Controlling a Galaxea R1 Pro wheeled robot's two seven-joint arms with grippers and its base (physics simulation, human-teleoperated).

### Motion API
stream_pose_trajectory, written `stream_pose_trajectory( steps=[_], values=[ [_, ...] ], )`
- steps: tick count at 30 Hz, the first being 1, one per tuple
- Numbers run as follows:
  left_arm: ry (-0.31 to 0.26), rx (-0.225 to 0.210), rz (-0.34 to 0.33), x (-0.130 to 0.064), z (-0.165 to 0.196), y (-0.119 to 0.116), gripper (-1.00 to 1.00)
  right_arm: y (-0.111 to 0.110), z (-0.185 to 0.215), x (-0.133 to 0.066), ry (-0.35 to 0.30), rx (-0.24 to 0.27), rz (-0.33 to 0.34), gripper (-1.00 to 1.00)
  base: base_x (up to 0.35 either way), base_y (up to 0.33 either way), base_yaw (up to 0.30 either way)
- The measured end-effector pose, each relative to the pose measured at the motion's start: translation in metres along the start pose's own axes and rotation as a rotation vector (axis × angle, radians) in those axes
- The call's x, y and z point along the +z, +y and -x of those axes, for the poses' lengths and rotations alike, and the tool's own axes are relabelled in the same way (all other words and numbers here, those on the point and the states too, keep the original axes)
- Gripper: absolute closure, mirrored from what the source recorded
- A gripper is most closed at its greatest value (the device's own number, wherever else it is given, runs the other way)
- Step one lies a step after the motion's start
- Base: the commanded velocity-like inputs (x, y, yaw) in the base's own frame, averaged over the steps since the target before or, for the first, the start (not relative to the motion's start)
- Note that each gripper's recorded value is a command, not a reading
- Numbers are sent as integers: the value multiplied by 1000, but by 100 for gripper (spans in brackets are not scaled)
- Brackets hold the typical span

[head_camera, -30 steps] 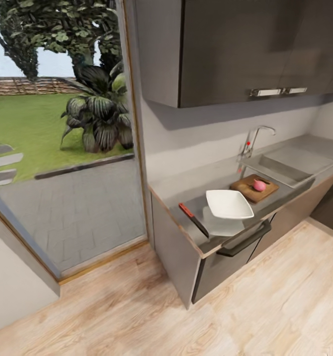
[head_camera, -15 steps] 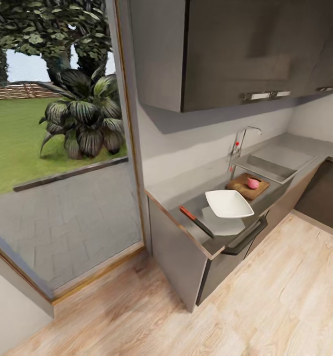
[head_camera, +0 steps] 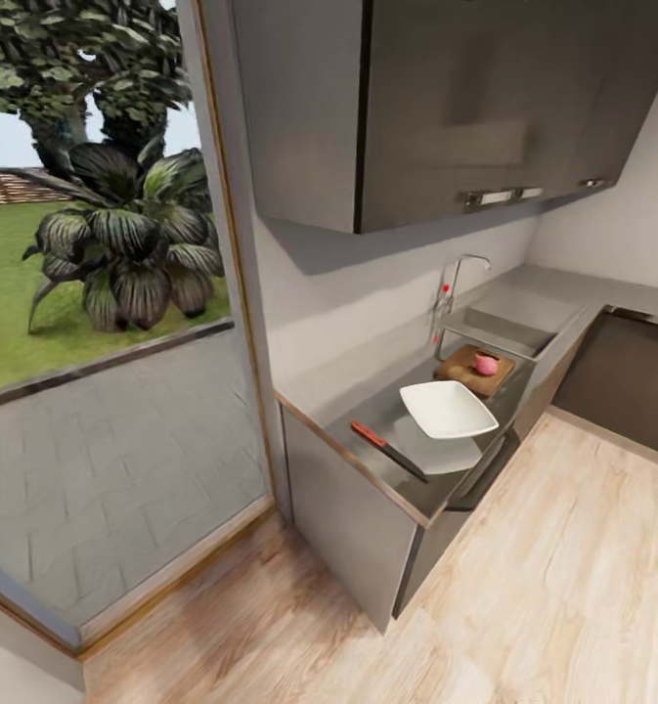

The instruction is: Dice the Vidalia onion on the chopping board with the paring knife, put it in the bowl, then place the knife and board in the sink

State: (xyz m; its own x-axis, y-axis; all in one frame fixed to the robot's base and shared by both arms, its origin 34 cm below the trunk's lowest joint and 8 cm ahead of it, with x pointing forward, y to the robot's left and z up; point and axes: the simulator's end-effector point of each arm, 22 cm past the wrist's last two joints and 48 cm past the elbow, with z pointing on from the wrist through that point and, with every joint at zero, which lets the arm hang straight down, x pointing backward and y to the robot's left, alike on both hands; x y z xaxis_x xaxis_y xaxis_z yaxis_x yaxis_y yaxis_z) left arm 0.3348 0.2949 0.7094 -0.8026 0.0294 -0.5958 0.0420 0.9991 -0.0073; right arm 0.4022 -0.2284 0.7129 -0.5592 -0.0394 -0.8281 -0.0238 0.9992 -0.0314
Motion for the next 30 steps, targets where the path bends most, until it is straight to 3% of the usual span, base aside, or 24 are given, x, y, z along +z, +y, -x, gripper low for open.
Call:
stream_pose_trajectory(
  steps=[15, 30],
  values=[
    [-5, 4, 0, 0, 1, 0, -100, 0, 4, 1, -10, 0, -1, -100, 1, 54, -278],
    [-15, 5, -1, 0, 5, 0, -100, 0, 9, 2, -21, 0, -1, -100, 0, 283, -281]
  ],
)
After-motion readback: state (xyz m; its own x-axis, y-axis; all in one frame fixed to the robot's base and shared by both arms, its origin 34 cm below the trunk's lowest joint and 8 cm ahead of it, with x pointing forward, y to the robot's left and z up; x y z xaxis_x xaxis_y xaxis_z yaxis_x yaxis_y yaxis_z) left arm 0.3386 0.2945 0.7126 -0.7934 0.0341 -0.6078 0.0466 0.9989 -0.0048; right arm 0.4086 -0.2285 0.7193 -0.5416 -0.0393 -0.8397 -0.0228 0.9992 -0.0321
